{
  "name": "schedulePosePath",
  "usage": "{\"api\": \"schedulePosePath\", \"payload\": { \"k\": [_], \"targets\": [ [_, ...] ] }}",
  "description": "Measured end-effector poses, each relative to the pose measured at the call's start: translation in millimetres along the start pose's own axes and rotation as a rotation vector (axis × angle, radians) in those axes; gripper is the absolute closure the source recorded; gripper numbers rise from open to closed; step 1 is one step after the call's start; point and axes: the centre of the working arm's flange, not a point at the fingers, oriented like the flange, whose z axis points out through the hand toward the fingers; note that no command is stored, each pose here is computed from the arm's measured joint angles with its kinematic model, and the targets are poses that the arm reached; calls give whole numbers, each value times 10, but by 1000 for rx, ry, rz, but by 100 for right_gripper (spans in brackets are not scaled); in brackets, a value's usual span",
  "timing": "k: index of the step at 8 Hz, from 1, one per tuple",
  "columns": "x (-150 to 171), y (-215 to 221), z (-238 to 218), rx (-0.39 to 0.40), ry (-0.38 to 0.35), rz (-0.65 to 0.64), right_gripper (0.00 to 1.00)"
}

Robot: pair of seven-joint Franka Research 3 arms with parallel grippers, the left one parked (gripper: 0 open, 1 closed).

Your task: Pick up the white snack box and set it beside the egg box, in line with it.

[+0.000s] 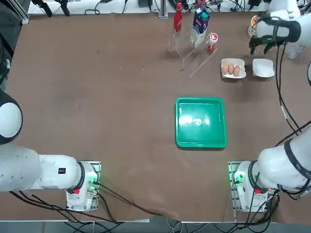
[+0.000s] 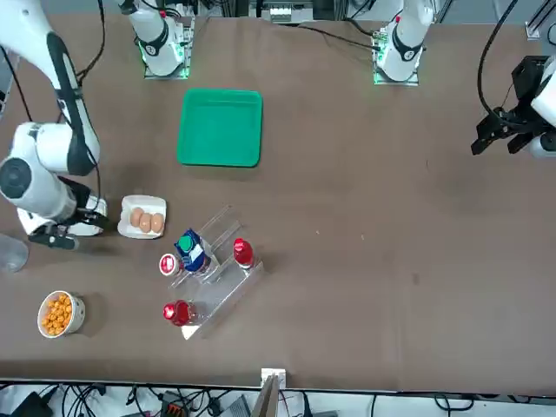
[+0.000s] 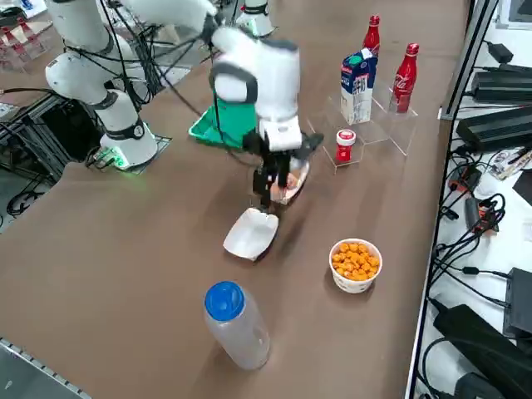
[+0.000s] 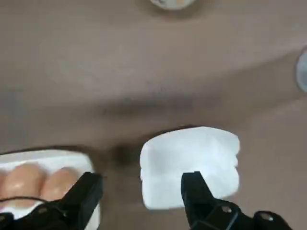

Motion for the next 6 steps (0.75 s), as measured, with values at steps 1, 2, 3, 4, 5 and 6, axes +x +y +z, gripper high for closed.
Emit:
{"api": "schedulePosePath", "payload": {
  "k": [1, 2, 3, 4, 5, 6],
  "targets": [
    [-36, -110, -451, 33, -11, 18, 0],
    [-77, -182, -913, 99, -48, 52, 0],
    [-114, -169, -1387, 157, -101, 75, 0],
    [-150, -117, -1862, 209, -142, 77, 0],
    [-195, -68, -2298, 252, -157, 62, 0],
    [-266, -63, -2669, 270, -158, 27, 0]
  ]
}}
